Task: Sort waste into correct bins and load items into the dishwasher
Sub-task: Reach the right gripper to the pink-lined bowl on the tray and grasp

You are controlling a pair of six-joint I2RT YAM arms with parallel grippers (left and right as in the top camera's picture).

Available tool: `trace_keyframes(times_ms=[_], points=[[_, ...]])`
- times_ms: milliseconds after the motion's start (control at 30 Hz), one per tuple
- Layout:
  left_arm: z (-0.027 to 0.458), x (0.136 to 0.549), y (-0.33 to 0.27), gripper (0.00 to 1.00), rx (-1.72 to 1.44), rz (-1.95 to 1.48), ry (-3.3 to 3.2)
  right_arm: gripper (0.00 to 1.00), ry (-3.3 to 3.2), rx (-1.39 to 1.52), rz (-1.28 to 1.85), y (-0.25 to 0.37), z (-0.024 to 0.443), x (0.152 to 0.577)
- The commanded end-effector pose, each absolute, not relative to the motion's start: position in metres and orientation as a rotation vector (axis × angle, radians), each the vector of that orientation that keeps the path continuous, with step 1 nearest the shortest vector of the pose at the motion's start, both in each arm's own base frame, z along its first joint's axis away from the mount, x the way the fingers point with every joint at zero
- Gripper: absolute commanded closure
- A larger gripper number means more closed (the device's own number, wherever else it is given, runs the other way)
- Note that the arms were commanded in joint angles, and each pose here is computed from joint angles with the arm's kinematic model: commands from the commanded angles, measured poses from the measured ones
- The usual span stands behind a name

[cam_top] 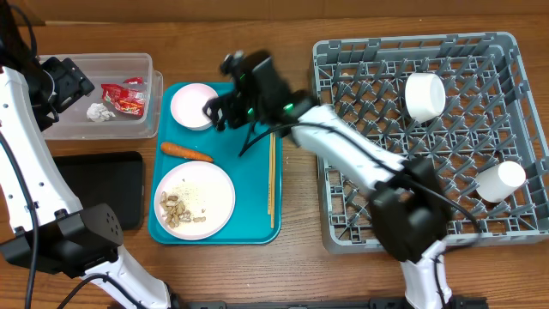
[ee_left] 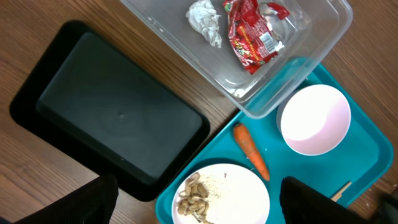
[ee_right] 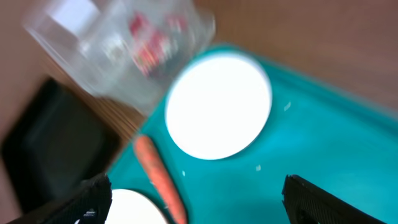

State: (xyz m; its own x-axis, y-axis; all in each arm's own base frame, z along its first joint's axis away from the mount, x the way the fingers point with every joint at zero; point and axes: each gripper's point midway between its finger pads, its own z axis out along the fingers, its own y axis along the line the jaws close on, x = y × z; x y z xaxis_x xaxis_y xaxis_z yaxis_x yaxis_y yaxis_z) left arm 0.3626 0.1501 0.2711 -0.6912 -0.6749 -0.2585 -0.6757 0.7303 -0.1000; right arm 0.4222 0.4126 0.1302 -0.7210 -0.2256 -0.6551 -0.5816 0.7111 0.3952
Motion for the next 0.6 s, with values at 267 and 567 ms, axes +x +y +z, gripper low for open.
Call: trace_keyframes(times_ms=[267,567], points=[[0.278,0.370,0.123,0.15,-0.982,-0.047,2.670,0.37,2.353,-0.330,0.676,0.433,0.065,0.446],[0.278,0.372,0.115,0.15,-0.942,-0.049,2.685,0.43,2.331,-0.262,0.640,0.428,0.069,0.454]])
